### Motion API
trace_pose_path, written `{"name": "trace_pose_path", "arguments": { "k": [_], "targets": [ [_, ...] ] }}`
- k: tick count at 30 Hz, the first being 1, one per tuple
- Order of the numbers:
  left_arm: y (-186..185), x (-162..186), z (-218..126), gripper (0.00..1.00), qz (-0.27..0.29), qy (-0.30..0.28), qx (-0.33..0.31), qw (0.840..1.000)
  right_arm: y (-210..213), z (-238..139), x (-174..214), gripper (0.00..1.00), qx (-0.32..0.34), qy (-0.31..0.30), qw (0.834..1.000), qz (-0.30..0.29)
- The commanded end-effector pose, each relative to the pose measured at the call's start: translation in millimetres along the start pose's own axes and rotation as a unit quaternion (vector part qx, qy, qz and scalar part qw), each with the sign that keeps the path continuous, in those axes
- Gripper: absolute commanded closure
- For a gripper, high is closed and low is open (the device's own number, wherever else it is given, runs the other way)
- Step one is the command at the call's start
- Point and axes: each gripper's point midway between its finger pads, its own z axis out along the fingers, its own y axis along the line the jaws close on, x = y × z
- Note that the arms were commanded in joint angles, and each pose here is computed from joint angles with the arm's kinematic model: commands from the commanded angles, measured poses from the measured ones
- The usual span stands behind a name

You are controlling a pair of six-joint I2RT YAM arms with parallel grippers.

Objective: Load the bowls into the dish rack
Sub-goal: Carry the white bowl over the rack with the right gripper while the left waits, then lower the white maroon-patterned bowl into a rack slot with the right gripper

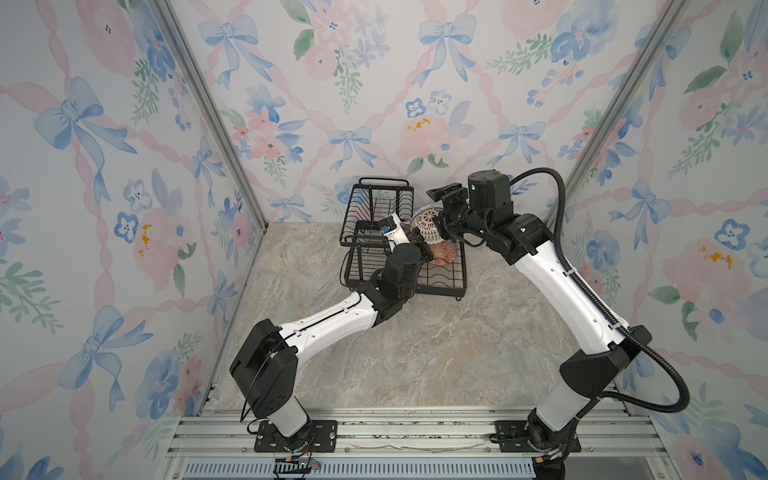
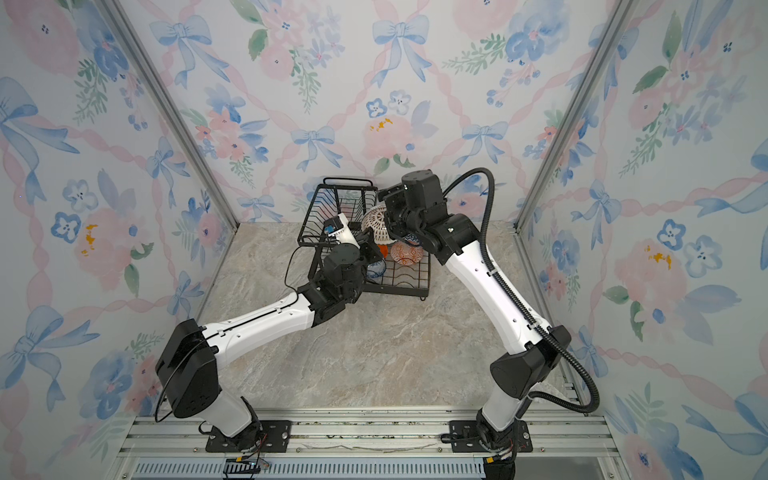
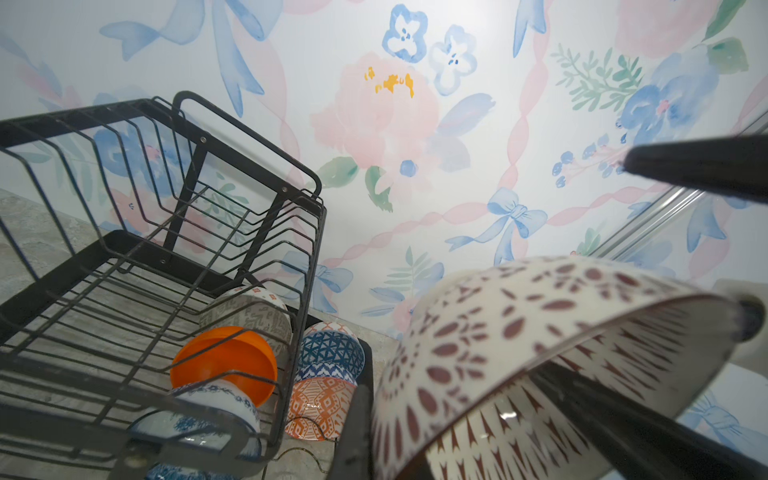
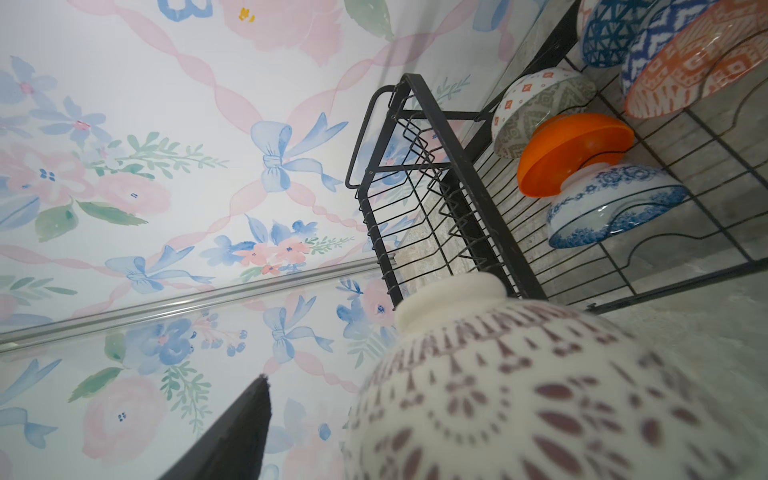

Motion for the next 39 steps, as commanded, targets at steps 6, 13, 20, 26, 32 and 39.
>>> {"name": "trace_pose_path", "arguments": {
  "k": [6,13,20,26,32,39],
  "targets": [
    [-1,-29,-14,1.00,-0.013,-0.057,-0.011,0.998,9,1,-8,0.50,-0.010,-0.027,0.999,0.014],
    [-1,-31,-16,1.00,-0.006,-0.059,-0.013,0.998,-2,6,-4,0.82,-0.006,-0.018,0.999,0.029],
    [-2,-29,-21,0.99,0.002,-0.055,-0.009,0.998,-7,1,-1,1.00,-0.014,-0.013,0.999,0.030],
    [5,-26,-25,0.92,0.003,-0.051,-0.013,0.999,-6,5,4,1.00,-0.027,-0.005,0.999,0.033],
    [9,-24,-29,0.80,0.005,-0.048,-0.014,0.999,-5,5,8,1.00,-0.018,-0.003,1.000,0.008],
    [14,-18,-31,0.60,-0.001,-0.039,-0.012,0.999,0,0,5,1.00,-0.032,-0.012,0.999,-0.001]
  ]
}}
